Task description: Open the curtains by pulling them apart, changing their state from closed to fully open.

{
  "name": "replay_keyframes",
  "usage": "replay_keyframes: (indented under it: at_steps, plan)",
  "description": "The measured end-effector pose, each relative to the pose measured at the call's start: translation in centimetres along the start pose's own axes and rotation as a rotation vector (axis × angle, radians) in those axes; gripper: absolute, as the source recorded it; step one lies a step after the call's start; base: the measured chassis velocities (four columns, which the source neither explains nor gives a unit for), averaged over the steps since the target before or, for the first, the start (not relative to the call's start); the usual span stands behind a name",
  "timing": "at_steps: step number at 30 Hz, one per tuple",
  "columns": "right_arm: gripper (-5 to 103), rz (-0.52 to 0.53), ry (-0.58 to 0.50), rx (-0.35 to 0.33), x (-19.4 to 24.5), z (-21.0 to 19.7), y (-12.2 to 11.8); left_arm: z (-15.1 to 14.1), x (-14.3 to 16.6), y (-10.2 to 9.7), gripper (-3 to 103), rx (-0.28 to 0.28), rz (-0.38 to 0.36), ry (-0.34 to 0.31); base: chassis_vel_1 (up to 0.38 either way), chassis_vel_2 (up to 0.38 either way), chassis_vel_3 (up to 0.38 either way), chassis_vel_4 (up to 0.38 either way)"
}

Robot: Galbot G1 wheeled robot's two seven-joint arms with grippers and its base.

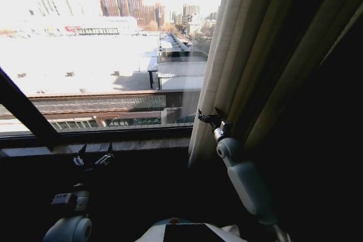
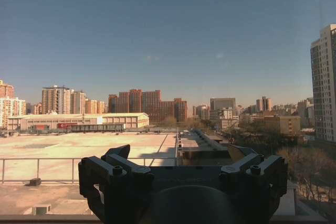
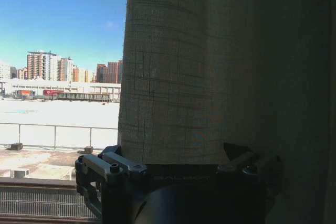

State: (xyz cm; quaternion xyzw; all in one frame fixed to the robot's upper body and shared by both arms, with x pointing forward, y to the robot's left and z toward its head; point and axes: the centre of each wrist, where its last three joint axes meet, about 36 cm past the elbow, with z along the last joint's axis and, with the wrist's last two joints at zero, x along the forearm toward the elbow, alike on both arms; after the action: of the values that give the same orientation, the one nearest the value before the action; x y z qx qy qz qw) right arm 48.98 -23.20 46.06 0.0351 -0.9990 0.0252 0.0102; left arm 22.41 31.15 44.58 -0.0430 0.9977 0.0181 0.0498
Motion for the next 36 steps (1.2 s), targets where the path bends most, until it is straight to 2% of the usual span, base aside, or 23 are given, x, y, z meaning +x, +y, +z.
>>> replay_keyframes:
  at_steps: [9, 10, 12, 15, 17, 18, 19, 20, 23, 24, 26, 30, 31, 33, 35, 36]
  plan:
    - [101, 0.010, 0.010, 0.006, -2.8, 0.5, 0.3, -0.3, 0.0, -0.4, 100, -0.003, -0.007, -0.011, 0.000, 0.000, 0.000, 0.000]
    - [97, 0.005, 0.010, 0.006, -2.9, 0.5, 0.3, -0.3, 0.0, -0.4, 100, -0.003, -0.008, -0.011, 0.000, 0.000, 0.000, 0.000]
    - [97, 0.001, 0.009, 0.005, -2.9, 0.5, 0.3, -0.3, 0.0, -0.4, 100, -0.003, -0.010, -0.011, 0.000, 0.000, 0.000, 0.000]
    - [82, -0.003, 0.006, 0.004, -3.0, 0.6, 0.3, -0.3, 0.1, -0.4, 100, -0.004, -0.013, -0.009, 0.000, 0.000, 0.000, 0.000]
    - [82, -0.003, 0.005, 0.004, -3.0, 0.6, 0.3, -0.3, 0.1, -0.4, 100, -0.006, -0.013, -0.009, 0.000, 0.000, 0.000, 0.000]
    - [71, -0.002, 0.003, 0.005, -3.0, 0.6, 0.2, -0.3, 0.1, -0.5, 100, -0.007, -0.013, -0.009, 0.000, 0.000, 0.000, 0.000]
    - [71, 0.000, 0.001, 0.006, -3.0, 0.6, 0.1, -0.3, 0.1, -0.5, 100, -0.007, -0.013, -0.009, 0.000, 0.000, 0.000, 0.000]
    - [65, 0.001, 0.000, 0.007, -3.0, 0.6, -0.1, -0.3, 0.1, -0.6, 100, -0.006, -0.013, -0.010, 0.000, 0.000, 0.000, 0.000]
    - [60, 0.003, -0.001, 0.008, -3.0, 0.6, -0.2, -0.3, 0.1, -0.6, 100, -0.005, -0.012, -0.011, 0.000, 0.000, 0.000, 0.000]
    - [49, 0.005, -0.002, 0.008, -3.0, 0.6, -0.3, -0.3, 0.0, -0.6, 100, -0.006, -0.011, -0.012, 0.000, 0.000, 0.000, 0.000]
    - [49, 0.005, -0.003, 0.008, -3.0, 0.5, -0.3, -0.3, 0.0, -0.7, 100, -0.006, -0.011, -0.012, 0.000, 0.000, 0.000, 0.000]
    - [27, 0.005, -0.010, 0.003, -3.0, 0.5, -0.3, -0.2, 0.1, -0.6, 100, -0.009, -0.011, -0.009, 0.000, 0.000, 0.000, 0.000]
    - [27, 0.005, -0.010, 0.003, -3.0, 0.5, -0.3, -0.2, 0.1, -0.6, 100, -0.009, -0.011, -0.009, 0.000, 0.000, 0.000, 0.000]
    - [17, 0.004, -0.012, 0.002, -3.0, 0.5, -0.2, -0.2, 0.1, -0.5, 100, -0.010, -0.011, -0.010, 0.000, 0.000, 0.000, 0.000]
    - [17, 0.004, -0.012, 0.002, -3.0, 0.5, -0.2, -0.2, 0.1, -0.5, 100, -0.009, -0.012, -0.010, 0.000, 0.000, 0.000, 0.000]
    - [6, 0.003, -0.014, 0.002, -3.0, 0.4, -0.2, -0.2, 0.2, -0.4, 100, -0.009, -0.012, -0.009, 0.000, 0.000, 0.000, 0.000]
